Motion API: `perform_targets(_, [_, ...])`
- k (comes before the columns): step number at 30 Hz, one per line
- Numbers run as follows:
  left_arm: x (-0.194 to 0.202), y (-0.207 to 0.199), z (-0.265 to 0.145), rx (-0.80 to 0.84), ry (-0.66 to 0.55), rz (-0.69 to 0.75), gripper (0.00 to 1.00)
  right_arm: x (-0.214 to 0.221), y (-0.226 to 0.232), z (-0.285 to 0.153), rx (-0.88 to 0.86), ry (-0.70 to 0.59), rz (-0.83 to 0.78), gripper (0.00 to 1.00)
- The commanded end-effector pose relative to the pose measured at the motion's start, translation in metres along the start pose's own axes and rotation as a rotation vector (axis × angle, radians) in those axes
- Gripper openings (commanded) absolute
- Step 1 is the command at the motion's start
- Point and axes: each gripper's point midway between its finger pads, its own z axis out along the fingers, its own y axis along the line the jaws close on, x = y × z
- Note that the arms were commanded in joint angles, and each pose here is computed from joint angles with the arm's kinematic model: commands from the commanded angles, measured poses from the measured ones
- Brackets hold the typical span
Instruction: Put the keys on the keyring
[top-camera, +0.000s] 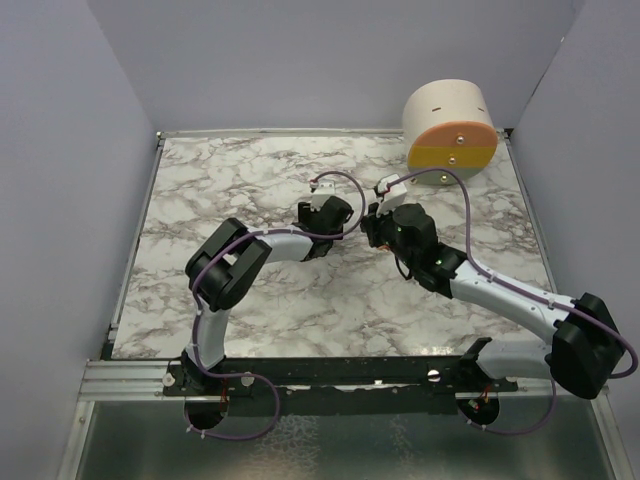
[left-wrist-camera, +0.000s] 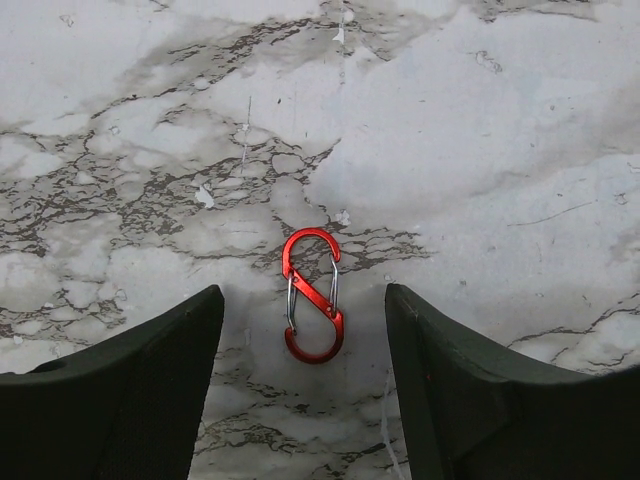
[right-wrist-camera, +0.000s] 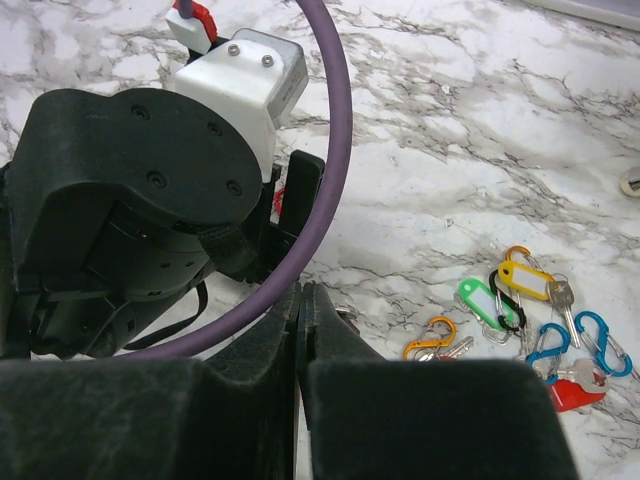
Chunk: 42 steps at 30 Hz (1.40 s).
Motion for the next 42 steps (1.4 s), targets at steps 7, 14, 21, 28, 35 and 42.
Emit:
perform_targets(7, [0.031,0.010,0.011,-0.047,0.080,0.064,0.60,-0.014,-0.003,-0.010,0.012,-0.049,0.006,0.01])
perform_targets(14, [0.034,0.011,0.011,-0.044,0.085,0.069,0.42,-0.014,-0.002,-0.009,0.010,-0.051,0.008,0.01])
perform_targets(21, [0.036,0.009,0.012,-0.030,0.091,0.077,0.09,-0.013,-0.002,-0.010,0.010,-0.049,0.008,0.01])
perform_targets(28, [0.035,0.010,0.010,-0.028,0.089,0.078,0.00,-0.011,-0.002,-0.008,0.009,-0.043,0.005,0.01])
perform_targets(35, [0.019,0.016,-0.001,-0.023,0.045,0.067,0.00,-0.010,-0.003,-0.007,0.018,-0.044,0.003,0.01])
perform_targets(42, [-0.001,0.021,-0.028,0.034,-0.008,0.067,0.00,-0.008,-0.006,-0.006,0.032,-0.041,-0.002,0.01])
